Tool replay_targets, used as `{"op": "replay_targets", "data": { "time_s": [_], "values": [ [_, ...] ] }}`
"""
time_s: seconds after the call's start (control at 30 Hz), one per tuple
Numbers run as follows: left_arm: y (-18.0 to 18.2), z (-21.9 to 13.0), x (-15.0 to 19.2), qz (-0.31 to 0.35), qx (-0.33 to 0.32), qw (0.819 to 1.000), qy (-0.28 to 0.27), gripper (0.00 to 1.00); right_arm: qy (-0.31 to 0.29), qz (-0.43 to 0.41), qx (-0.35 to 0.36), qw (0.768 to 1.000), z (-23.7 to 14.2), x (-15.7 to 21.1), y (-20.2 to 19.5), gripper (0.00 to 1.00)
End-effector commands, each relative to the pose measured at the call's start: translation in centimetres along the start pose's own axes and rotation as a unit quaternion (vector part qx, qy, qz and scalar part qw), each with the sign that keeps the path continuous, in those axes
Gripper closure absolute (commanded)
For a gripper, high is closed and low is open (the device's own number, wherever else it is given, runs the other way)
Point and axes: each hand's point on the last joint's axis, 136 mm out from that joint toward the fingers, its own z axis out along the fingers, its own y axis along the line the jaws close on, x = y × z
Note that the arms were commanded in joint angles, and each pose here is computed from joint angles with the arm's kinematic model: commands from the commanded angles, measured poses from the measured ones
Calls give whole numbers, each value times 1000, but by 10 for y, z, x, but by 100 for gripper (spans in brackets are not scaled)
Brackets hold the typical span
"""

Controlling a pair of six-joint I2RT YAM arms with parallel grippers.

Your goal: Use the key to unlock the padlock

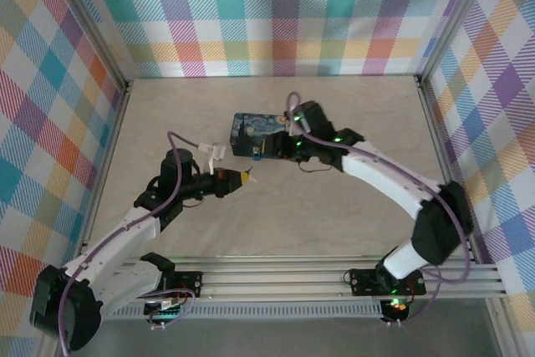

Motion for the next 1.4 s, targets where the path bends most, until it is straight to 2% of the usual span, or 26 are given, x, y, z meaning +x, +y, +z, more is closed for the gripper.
{"op": "replay_targets", "data": {
  "time_s": [0.0, 0.17, 0.5, 0.67, 1.37],
  "values": [
    [38, -7, 24, -37, -72, 997, -5, 100, -16, -17, 82, 996, 23, -2, -13, 55],
    [70, -17, 59, -79, -121, 989, -4, 100, -27, -36, 152, 987, 66, -4, -20, 54],
    [81, -25, 81, -89, -153, 984, 29, 100, -75, -54, 254, 963, 121, -14, -46, 52],
    [85, -22, 89, -94, -156, 982, 49, 100, -76, -47, 270, 959, 141, -10, -57, 52],
    [87, -36, 92, -85, -172, 981, 23, 100, -99, -35, 284, 953, 173, -17, -67, 52]
  ]
}}
